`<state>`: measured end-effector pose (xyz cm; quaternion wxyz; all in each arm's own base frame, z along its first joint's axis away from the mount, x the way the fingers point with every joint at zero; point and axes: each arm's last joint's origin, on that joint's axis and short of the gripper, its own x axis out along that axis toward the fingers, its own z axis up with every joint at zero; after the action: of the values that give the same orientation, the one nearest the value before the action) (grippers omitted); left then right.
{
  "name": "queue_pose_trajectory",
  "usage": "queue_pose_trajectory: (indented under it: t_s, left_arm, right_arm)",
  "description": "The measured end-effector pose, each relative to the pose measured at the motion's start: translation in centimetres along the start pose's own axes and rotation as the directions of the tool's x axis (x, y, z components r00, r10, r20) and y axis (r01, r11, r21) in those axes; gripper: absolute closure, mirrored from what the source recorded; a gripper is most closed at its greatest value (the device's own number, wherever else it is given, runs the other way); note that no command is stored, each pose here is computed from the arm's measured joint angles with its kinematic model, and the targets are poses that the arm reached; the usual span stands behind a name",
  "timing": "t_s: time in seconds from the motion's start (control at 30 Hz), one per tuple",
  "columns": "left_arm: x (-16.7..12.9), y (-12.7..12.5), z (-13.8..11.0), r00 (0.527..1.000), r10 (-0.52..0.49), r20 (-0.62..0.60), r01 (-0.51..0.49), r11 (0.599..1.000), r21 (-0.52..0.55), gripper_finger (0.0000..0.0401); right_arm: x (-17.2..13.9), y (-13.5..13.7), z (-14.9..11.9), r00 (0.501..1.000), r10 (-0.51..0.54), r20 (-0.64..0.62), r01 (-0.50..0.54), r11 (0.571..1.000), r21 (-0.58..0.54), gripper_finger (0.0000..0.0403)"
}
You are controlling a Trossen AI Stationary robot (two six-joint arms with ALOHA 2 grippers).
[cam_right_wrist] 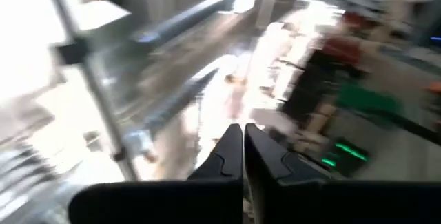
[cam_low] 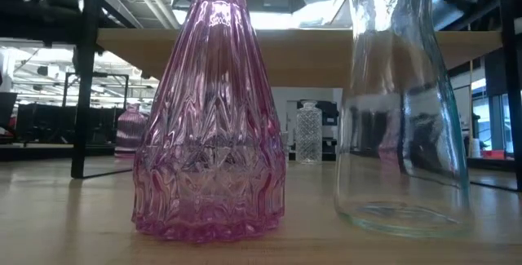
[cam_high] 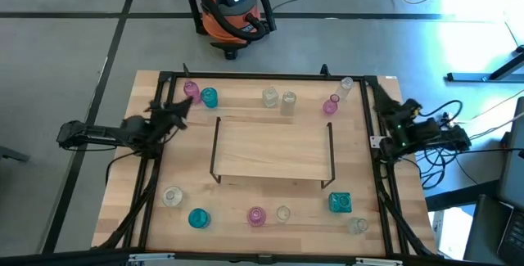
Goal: Sort vases onto shelf
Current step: Put the top right pink vase on the shelf
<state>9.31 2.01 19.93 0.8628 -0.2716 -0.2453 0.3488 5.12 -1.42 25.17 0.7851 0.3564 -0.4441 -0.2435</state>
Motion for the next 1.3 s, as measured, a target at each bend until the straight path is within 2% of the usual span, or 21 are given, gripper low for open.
queue_pose_trajectory:
  t_s: [0.1,0.17,0.27,0.37,0.43,0.53,0.6,0.63,0.73,0.83,0.93,1.07,1.13,1.17,1.3]
  left_arm:
    - [-0.1,-0.5,1.7,0.990,-0.006,0.138,0.032,0.982,-0.188,0.0401]
    - [-0.3,-0.6,2.7,0.976,0.015,0.217,0.048,0.958,-0.282,0.0401]
    - [-0.6,-0.8,3.7,0.957,0.013,0.291,0.093,0.934,-0.346,0.0401]
    - [-0.7,-0.8,4.2,0.945,0.003,0.327,0.127,0.918,-0.375,0.0401]
    - [-0.8,-0.9,4.4,0.939,-0.017,0.343,0.155,0.911,-0.381,0.0401]
    - [-0.7,-1.3,4.9,0.932,-0.074,0.355,0.215,0.901,-0.376,0.0401]
    - [-0.6,-2.0,5.9,0.917,-0.139,0.375,0.281,0.892,-0.355,0.0401]
    - [-0.6,-2.4,6.6,0.904,-0.177,0.389,0.318,0.887,-0.336,0.0401]
    - [-0.4,-4.5,9.6,0.864,-0.283,0.416,0.405,0.882,-0.241,0.0401]
    - [0.3,-7.4,13.0,0.851,-0.385,0.356,0.436,0.897,-0.074,0.0401]
    - [1.5,-10.4,15.6,0.877,-0.433,0.208,0.416,0.901,0.123,0.0401]
    - [3.5,-13.4,17.4,0.930,-0.369,-0.001,0.350,0.881,0.320,0.0401]
    - [4.3,-14.5,17.6,0.942,-0.325,-0.084,0.332,0.860,0.387,0.0401]
    - [4.7,-14.9,17.8,0.943,-0.310,-0.118,0.330,0.852,0.407,0.0401]
    - [5.7,-16.2,18.0,0.935,-0.274,-0.226,0.349,0.825,0.444,0.0401]
  right_arm:
    - [1.4,2.3,1.8,0.996,0.084,0.024,-0.082,0.992,-0.095,0.0402]
    - [2.6,4.3,3.3,0.995,0.092,0.042,-0.081,0.972,-0.220,0.0402]
    - [5.1,7.1,4.2,1.000,-0.009,0.011,0.013,0.885,-0.466,0.0402]
    - [7.8,9.4,4.1,0.977,-0.212,-0.021,0.149,0.751,-0.644,0.0402]
    - [9.4,10.4,3.3,0.936,-0.349,-0.043,0.197,0.621,-0.759,0.0402]
    - [11.3,10.7,1.2,0.843,-0.536,-0.046,0.216,0.415,-0.884,0.0392]
    - [12.4,10.3,-0.2,0.781,-0.623,-0.034,0.224,0.332,-0.916,0.0372]
    - [13.0,10.0,-0.8,0.751,-0.659,-0.040,0.225,0.313,-0.923,0.0358]
    - [14.7,8.7,-2.5,0.652,-0.751,-0.103,0.228,0.324,-0.918,0.0307]
    - [16.3,6.8,-3.7,0.520,-0.844,-0.135,0.274,0.313,-0.909,0.0253]
    - [17.5,4.3,-4.5,0.331,-0.923,-0.199,0.334,0.311,-0.890,0.0210]
    - [18.6,1.1,-4.5,0.118,-0.944,-0.307,0.385,0.329,-0.862,0.0182]
    - [18.9,-0.1,-4.5,0.047,-0.941,-0.335,0.399,0.325,-0.857,0.0179]
    - [19.0,-0.6,-4.6,0.015,-0.944,-0.330,0.404,0.308,-0.861,0.0178]
    - [19.1,-1.6,-5.0,-0.046,-0.947,-0.319,0.373,0.280,-0.885,0.0178]
